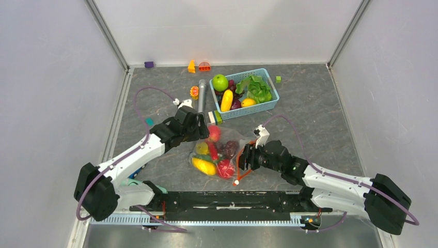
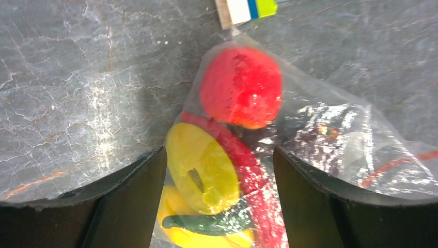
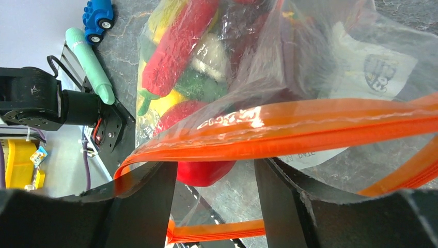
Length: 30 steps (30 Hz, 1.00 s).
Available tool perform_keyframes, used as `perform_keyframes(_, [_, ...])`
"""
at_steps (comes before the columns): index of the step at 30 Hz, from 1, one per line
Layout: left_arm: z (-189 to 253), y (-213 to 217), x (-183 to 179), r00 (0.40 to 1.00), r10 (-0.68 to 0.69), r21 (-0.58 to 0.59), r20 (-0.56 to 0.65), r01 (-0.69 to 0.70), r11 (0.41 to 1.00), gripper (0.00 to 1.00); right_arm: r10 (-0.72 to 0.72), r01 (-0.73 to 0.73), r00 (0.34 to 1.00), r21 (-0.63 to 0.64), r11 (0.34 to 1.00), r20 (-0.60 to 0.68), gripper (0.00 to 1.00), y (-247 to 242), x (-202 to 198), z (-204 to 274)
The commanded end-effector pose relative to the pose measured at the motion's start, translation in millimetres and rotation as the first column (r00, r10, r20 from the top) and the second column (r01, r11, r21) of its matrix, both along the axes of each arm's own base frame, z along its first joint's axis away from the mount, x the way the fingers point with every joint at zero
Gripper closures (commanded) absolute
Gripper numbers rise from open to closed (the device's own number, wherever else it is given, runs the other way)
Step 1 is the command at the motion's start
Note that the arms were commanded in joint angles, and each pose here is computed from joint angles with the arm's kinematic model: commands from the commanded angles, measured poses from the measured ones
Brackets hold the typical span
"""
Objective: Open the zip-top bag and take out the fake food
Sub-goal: Adjust the zipper food storage bag at the center of the board.
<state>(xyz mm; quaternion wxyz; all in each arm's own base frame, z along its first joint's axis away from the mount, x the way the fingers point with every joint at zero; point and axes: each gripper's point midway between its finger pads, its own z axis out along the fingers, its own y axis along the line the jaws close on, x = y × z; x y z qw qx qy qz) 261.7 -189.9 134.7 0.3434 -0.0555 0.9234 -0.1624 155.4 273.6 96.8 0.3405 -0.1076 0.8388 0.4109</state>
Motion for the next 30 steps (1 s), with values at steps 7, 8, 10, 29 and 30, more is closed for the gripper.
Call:
perform_keyframes(7, [-40.9,1.9,11.9,0.999,0.034,0.023,-0.004,-0.034,0.999,0.16,0.002,-0.003,1.000,0.047,0.999,0.029,0.37,2.8,0.9,11.0])
perform_keyframes(8, [-44.8,2.0,12.3,0.999,0.032,0.027,-0.009,-0.032,0.999,0.16,0.004,-0.005,1.000,0.045,0.999,0.030,0.37,2.6,0.6,10.5])
perform_keyframes(10, [-50.1,0.2,14.4,1.000,0.024,0.018,-0.010,-0.024,1.000,0.15,0.005,-0.007,1.000,0.042,0.999,0.028,0.36,2.4,0.2,9.8])
perform_keyframes(29, [-82.6,-1.9,7.8,0.998,0.009,-0.047,-0.060,-0.011,0.999,0.75,0.003,-0.004,1.000,0.021,1.000,0.021,0.36,0.8,0.7,3.5])
perform_keyframes(30, [-83.4,-1.1,7.0,0.998,0.010,-0.046,-0.063,-0.013,0.999,0.79,0.001,-0.001,1.000,0.020,1.000,0.019,0.36,0.6,1.0,3.2])
